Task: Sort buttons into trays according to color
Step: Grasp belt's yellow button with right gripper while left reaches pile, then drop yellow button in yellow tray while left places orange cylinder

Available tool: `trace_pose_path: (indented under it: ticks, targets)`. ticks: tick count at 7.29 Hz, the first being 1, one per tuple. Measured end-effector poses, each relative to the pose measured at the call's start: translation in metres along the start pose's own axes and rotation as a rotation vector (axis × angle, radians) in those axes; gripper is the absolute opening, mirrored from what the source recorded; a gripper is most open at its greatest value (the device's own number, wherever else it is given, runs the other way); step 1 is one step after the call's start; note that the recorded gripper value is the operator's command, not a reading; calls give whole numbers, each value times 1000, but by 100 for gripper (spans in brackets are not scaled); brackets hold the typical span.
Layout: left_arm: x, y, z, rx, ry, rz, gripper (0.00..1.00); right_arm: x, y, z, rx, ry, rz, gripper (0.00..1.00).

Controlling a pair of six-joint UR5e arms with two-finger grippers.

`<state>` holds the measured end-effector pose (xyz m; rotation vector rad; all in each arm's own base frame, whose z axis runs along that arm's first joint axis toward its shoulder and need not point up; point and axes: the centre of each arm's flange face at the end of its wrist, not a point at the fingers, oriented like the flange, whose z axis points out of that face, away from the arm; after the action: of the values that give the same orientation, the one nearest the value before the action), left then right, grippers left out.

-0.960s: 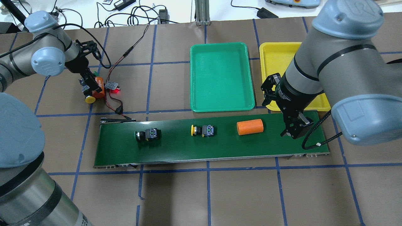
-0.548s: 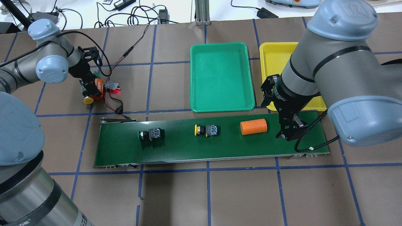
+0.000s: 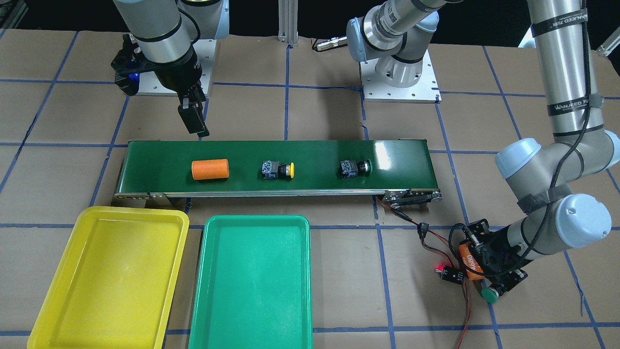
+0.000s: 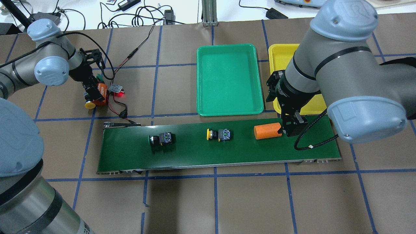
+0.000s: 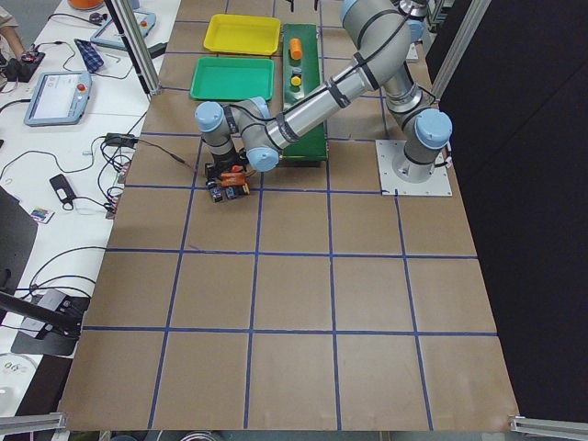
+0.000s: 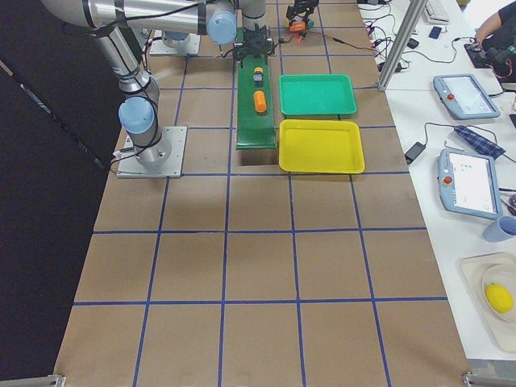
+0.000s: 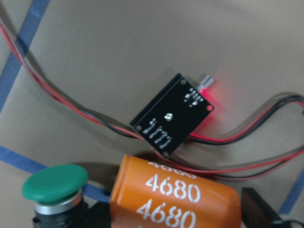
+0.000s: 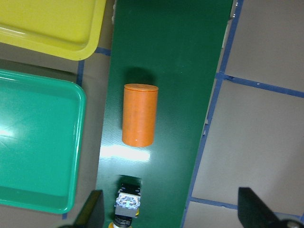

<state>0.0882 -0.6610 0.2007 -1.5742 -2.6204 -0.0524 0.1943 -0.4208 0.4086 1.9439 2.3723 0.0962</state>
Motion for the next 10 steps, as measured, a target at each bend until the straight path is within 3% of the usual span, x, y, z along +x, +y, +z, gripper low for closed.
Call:
trace_pose_path:
  ticks: [4,7,10]
  targets:
    - [-2,2,-12,-22,-17,42,100,-26,25,49,-2,41,-34,100]
    - [-9,6,-4,-13,-17,134,100,-47,53,93,-1,28,-71,100]
    - [-5,5,5,3,-2,160,100,-39,51,131,1,27,-48,100]
